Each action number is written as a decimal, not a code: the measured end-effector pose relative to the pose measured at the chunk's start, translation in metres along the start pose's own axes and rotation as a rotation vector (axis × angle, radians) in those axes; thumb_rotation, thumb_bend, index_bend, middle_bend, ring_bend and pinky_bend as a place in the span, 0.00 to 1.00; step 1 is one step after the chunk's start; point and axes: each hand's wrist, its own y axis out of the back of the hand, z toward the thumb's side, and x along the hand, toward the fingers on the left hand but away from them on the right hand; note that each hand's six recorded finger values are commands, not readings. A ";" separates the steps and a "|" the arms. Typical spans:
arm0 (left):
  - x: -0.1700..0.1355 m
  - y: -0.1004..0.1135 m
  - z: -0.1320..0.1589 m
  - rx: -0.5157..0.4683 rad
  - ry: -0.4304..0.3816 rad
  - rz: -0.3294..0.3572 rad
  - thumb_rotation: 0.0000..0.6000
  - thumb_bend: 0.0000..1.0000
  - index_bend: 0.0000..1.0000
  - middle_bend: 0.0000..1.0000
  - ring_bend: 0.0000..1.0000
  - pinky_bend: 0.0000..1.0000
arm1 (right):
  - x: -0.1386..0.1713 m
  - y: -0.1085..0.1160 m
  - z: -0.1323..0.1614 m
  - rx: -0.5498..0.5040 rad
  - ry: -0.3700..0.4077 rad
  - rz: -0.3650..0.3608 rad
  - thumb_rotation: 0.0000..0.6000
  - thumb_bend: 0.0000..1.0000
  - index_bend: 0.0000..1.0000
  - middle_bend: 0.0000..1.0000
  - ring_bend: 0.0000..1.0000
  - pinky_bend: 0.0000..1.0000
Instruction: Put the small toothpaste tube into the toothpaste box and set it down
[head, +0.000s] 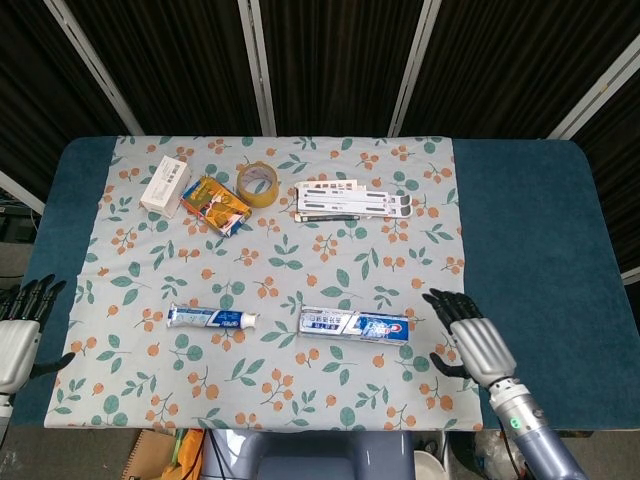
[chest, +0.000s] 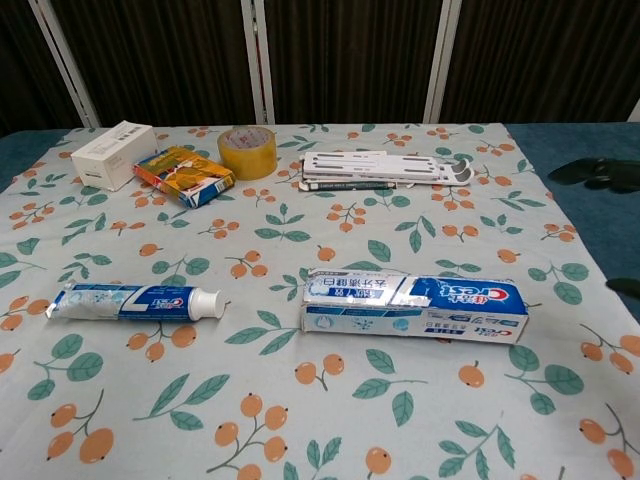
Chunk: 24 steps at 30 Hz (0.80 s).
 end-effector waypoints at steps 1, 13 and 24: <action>0.000 0.000 0.000 0.000 0.002 -0.003 1.00 0.03 0.00 0.00 0.00 0.10 | -0.004 -0.005 0.005 -0.003 0.006 0.013 1.00 0.34 0.00 0.07 0.00 0.00; 0.002 -0.002 -0.002 -0.013 0.016 -0.027 1.00 0.03 0.00 0.00 0.00 0.10 | -0.053 -0.043 0.040 -0.025 0.013 0.098 1.00 0.34 0.00 0.07 0.00 0.00; 0.004 -0.005 -0.001 -0.022 0.019 -0.052 1.00 0.03 0.00 0.00 0.00 0.10 | -0.080 -0.059 0.035 0.013 -0.034 0.111 1.00 0.34 0.00 0.09 0.00 0.00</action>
